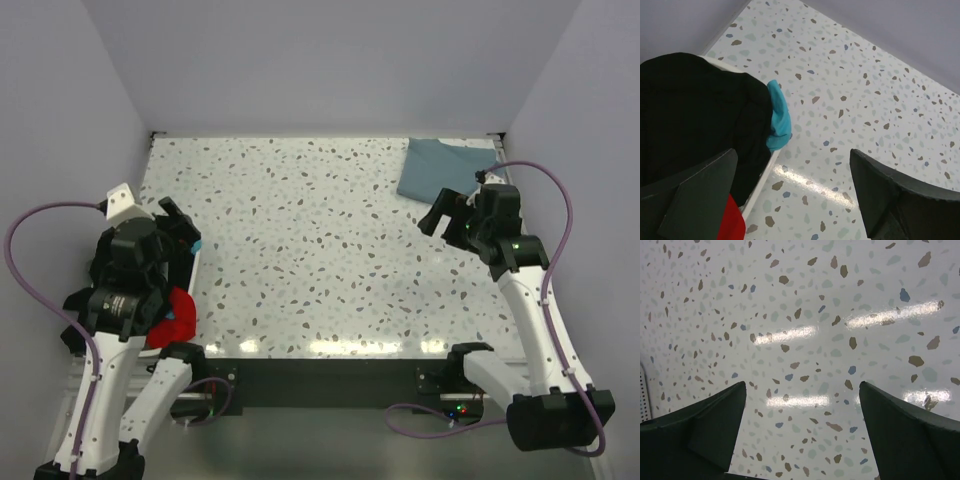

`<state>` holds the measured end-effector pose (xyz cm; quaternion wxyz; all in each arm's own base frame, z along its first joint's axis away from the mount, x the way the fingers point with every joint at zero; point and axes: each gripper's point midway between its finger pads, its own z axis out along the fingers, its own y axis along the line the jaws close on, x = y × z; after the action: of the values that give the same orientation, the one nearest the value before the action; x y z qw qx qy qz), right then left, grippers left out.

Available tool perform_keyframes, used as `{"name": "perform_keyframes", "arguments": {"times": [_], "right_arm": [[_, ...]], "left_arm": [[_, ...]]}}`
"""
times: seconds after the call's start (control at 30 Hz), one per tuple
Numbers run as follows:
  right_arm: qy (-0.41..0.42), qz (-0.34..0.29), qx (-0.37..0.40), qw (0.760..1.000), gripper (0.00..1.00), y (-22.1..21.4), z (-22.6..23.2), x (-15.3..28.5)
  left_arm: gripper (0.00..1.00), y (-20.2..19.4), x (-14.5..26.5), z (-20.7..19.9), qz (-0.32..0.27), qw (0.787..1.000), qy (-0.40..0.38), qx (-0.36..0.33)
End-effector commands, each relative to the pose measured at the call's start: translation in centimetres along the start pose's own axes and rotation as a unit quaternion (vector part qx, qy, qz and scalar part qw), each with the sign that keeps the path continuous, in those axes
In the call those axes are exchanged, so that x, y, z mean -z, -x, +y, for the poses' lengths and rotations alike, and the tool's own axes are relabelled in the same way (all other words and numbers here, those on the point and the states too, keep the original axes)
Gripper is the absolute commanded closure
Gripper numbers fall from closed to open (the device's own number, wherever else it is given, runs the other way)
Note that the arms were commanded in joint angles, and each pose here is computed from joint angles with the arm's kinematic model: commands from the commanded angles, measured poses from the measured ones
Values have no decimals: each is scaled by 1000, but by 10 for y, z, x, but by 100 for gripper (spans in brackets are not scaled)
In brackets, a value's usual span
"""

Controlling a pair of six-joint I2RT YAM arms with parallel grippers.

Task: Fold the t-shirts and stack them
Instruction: Grab the tshirt from the pile

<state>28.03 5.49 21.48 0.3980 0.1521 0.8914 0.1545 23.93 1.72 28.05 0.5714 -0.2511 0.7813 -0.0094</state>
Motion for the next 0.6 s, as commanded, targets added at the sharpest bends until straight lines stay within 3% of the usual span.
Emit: {"name": "perform_keyframes", "arguments": {"times": [0.0,0.27,0.43,0.57], "right_arm": [[6,-45,1,999,1,23,8,13],[-7,-62,-3,998,1,26,2,16],[-21,-70,-17,997,1,27,-3,17],[-24,-52,-32,998,1,21,-3,8]], "left_arm": [[0,0,-1,17,4,999,51,4],[0,-4,5,37,15,995,96,-29],[0,-5,6,35,11,996,81,-42],[0,0,5,53,10,988,142,-56]]}}
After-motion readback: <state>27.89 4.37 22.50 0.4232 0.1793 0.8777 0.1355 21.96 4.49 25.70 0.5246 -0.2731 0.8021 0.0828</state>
